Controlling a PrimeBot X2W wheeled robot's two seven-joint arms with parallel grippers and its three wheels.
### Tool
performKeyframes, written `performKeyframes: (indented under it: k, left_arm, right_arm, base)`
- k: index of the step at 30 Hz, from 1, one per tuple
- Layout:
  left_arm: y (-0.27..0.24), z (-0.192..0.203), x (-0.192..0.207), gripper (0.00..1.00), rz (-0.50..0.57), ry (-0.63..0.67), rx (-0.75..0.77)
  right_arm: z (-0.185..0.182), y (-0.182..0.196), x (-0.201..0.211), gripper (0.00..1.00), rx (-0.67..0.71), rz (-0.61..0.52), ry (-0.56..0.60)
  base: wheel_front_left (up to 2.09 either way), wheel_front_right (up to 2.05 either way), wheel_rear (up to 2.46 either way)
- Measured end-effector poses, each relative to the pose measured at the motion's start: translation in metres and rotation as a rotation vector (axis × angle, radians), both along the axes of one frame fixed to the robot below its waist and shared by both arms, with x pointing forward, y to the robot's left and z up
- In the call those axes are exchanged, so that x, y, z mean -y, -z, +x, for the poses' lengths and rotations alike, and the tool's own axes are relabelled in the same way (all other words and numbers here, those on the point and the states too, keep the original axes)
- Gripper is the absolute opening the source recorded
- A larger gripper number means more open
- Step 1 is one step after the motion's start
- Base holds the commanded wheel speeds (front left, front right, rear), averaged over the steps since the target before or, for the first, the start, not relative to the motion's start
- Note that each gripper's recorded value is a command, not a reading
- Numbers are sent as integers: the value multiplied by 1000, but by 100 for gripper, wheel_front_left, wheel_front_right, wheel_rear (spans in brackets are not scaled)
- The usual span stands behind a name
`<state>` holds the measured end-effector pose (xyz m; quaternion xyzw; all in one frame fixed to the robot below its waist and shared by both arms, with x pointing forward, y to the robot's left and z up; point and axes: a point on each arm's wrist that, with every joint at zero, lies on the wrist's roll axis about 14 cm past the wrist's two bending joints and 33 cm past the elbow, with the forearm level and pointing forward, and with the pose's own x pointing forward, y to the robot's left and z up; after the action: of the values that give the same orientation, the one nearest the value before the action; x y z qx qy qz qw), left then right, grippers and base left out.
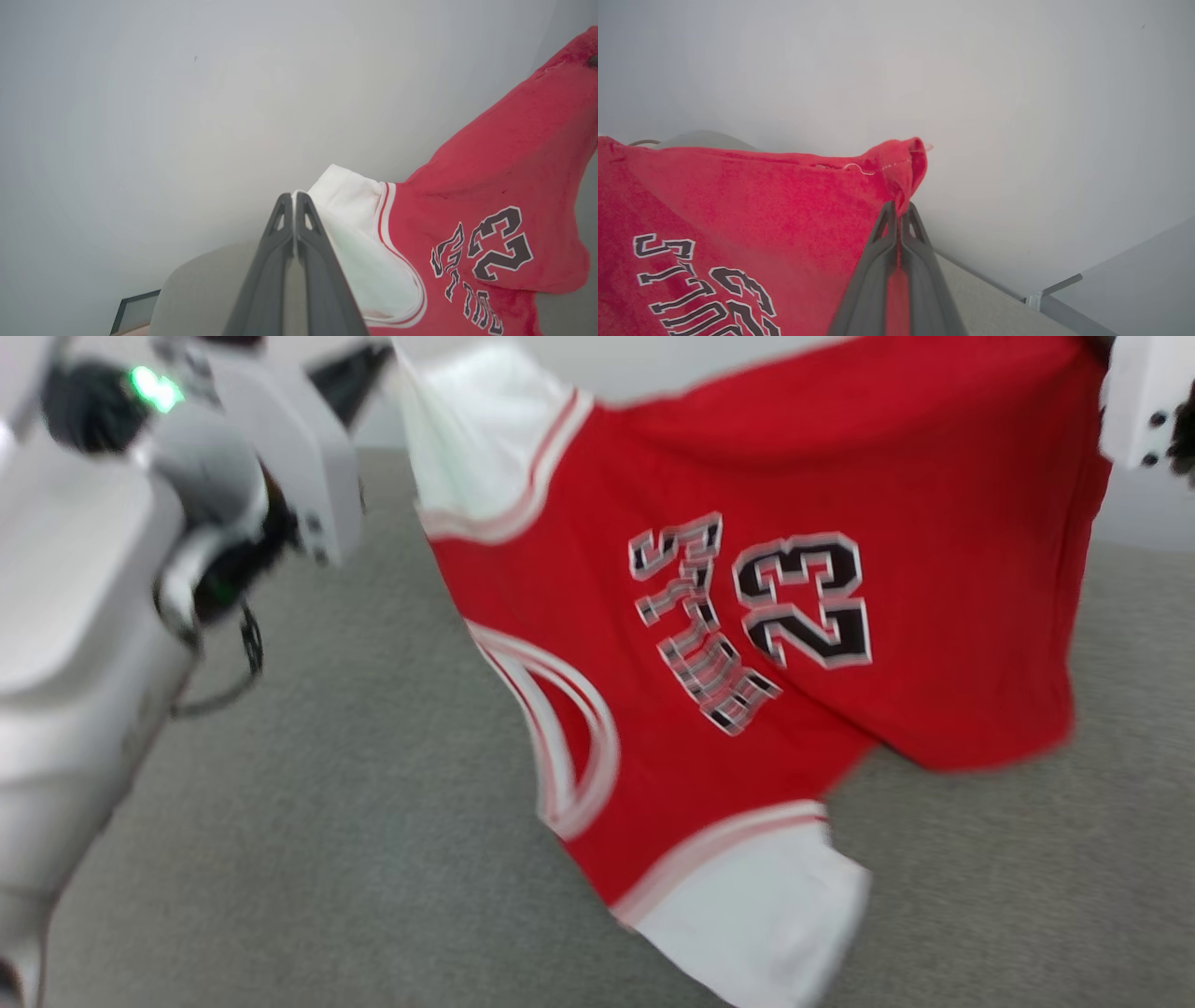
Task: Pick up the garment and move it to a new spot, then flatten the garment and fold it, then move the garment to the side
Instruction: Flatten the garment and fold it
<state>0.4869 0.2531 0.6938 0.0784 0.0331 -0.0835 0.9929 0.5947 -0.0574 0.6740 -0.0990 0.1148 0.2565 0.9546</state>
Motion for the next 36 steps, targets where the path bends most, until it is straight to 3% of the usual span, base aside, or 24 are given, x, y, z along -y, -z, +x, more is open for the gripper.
performKeyframes:
  k: [11,18,26,36]
  left_arm:
    - [-114,29,34,0,10,10,199]
    - [-162,33,51,0,19,10,318]
    - [-213,39,69,0,47,29,475]
    - [-238,84,75,0,92,41,625]
  right_arm:
    - [-17,-95,48,0,302,55,136]
    - [-33,-127,49,0,396,79,149]
    - [-34,-145,60,0,456,71,175]
    - [14,-151,78,0,571,85,207]
  base:
    - [0,0,0]
    - [0,0,0]
    - [0,0,0]
    - [0,0,0]
